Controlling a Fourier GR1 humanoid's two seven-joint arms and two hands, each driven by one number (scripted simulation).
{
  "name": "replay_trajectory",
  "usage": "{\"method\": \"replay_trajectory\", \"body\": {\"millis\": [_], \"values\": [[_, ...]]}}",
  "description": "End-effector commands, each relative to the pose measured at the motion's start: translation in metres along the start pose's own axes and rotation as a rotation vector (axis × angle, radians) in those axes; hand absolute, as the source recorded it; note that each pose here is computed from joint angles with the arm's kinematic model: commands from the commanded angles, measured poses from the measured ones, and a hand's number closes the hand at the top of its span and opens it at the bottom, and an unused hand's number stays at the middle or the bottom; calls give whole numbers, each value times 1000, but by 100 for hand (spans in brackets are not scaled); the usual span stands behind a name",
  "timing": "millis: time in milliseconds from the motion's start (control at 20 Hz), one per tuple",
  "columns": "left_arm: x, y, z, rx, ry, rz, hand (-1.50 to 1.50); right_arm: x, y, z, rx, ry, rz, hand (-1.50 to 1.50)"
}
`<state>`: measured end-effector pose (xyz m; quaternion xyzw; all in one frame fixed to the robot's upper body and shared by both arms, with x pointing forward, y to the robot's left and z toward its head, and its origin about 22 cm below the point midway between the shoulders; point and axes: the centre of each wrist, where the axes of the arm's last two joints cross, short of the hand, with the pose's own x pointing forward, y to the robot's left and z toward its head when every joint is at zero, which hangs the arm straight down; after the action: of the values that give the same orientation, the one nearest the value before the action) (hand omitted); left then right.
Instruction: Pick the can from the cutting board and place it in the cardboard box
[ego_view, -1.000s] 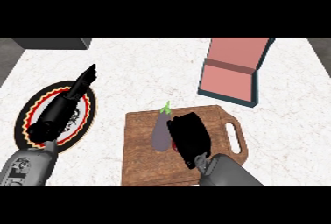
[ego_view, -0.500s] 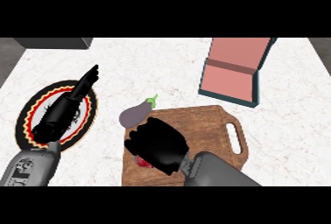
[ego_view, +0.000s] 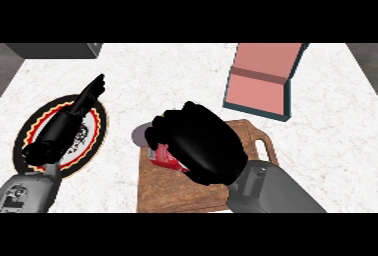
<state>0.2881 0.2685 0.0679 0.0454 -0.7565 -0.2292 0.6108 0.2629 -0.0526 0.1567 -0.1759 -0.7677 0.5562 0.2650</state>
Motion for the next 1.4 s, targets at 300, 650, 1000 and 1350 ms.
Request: {"method": "replay_trajectory", "body": {"millis": [300, 650, 1000, 1350], "values": [[-1, -1, 3, -10, -10, 19, 0, -74, -75, -12, -281, 373, -136, 150], [8, -13, -9, -23, -18, 17, 0, -130, -105, -31, -269, 473, -71, 150], [0, -10, -5, -10, 1, 4, 0, -191, -102, -13, 72, 595, 0, 150], [5, 3, -10, -33, -45, 5, 0, -244, -95, 1, 282, 628, -21, 150]]}}
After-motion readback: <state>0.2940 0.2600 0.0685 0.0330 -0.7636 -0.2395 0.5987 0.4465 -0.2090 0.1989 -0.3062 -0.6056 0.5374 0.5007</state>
